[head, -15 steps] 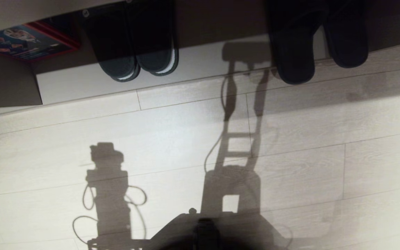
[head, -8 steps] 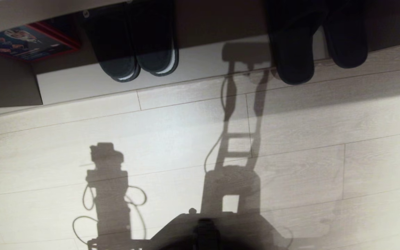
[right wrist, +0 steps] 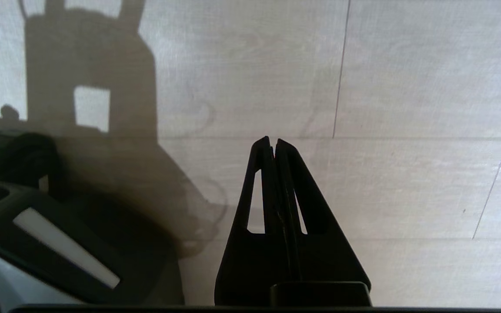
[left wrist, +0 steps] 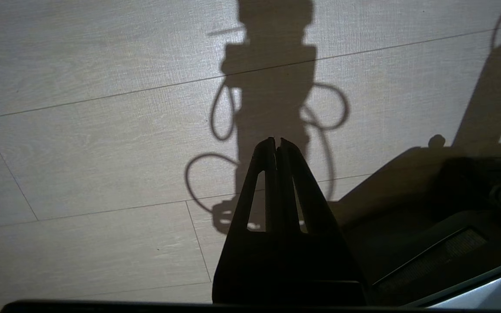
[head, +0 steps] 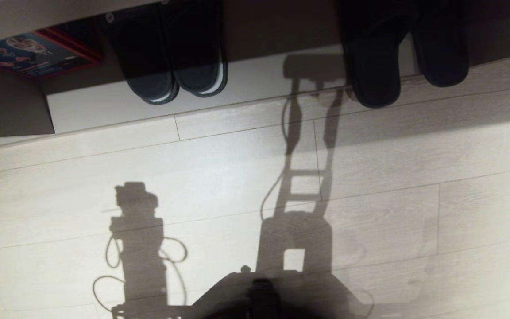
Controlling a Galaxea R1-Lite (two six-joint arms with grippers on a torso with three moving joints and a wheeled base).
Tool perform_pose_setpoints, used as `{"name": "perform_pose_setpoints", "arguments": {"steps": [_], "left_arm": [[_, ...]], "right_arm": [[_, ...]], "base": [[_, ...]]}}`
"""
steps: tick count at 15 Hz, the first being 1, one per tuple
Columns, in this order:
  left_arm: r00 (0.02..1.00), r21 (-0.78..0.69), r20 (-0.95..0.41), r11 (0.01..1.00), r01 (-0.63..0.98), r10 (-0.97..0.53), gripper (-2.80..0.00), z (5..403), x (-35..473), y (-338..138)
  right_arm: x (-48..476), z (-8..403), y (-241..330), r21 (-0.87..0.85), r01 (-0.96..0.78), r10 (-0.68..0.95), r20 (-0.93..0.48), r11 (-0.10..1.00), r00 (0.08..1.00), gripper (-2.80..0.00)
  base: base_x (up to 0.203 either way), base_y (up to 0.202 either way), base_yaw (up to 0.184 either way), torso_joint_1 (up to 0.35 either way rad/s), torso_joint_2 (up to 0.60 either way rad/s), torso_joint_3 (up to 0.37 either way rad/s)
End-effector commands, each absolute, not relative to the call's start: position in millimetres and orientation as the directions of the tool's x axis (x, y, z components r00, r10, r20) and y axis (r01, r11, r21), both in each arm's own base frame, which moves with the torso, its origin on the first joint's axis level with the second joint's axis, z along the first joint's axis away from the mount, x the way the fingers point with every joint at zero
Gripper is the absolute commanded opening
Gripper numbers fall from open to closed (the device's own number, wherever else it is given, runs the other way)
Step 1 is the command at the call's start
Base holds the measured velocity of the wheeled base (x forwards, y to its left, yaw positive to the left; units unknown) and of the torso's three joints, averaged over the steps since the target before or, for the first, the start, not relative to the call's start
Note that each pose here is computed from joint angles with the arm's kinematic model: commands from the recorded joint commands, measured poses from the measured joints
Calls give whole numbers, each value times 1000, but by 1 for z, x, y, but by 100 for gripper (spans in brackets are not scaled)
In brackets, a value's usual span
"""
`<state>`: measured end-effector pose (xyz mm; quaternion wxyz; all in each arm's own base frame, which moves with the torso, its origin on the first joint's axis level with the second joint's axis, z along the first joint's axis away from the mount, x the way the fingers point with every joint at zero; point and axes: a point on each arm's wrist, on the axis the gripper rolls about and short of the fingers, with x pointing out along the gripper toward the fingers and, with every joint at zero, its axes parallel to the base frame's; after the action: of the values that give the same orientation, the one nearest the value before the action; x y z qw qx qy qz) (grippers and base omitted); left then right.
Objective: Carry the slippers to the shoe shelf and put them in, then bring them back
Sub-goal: Pick up the slippers in the shoe cabinet
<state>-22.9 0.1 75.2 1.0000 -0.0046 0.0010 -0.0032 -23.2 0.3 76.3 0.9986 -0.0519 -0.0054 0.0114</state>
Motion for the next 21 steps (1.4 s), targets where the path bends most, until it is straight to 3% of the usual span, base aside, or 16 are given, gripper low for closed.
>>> {"name": "perform_pose_setpoints", "arguments": {"steps": [1,10,13,16,21], "left_arm": [[1000,-9,-5,1000,6,-6,-280,75,-23,0],[1000,-14,-5,1000,6,-6,-280,75,-23,0],[1000,-14,-5,1000,6,-6,-280,75,-23,0],[1000,-14,-5,1000,6,-6,-280,75,-23,0],[1000,-14,-5,1000,6,-6,-280,75,-23,0]], "right_arm": [[-23,75,0,-102,-25,24,-9,994,1000,-280],[-24,81,0,-94,-22,25,26,995,999,-280],[-32,116,1,-101,-45,55,102,994,993,-280],[-14,177,2,-116,-80,88,71,990,994,-280],[93,248,4,-197,-102,110,33,975,993,-280]], "base": [[0,0,0,0,0,0],[0,0,0,0,0,0],[0,0,0,0,0,0],[0,0,0,0,0,0],[0,0,0,0,0,0]]}}
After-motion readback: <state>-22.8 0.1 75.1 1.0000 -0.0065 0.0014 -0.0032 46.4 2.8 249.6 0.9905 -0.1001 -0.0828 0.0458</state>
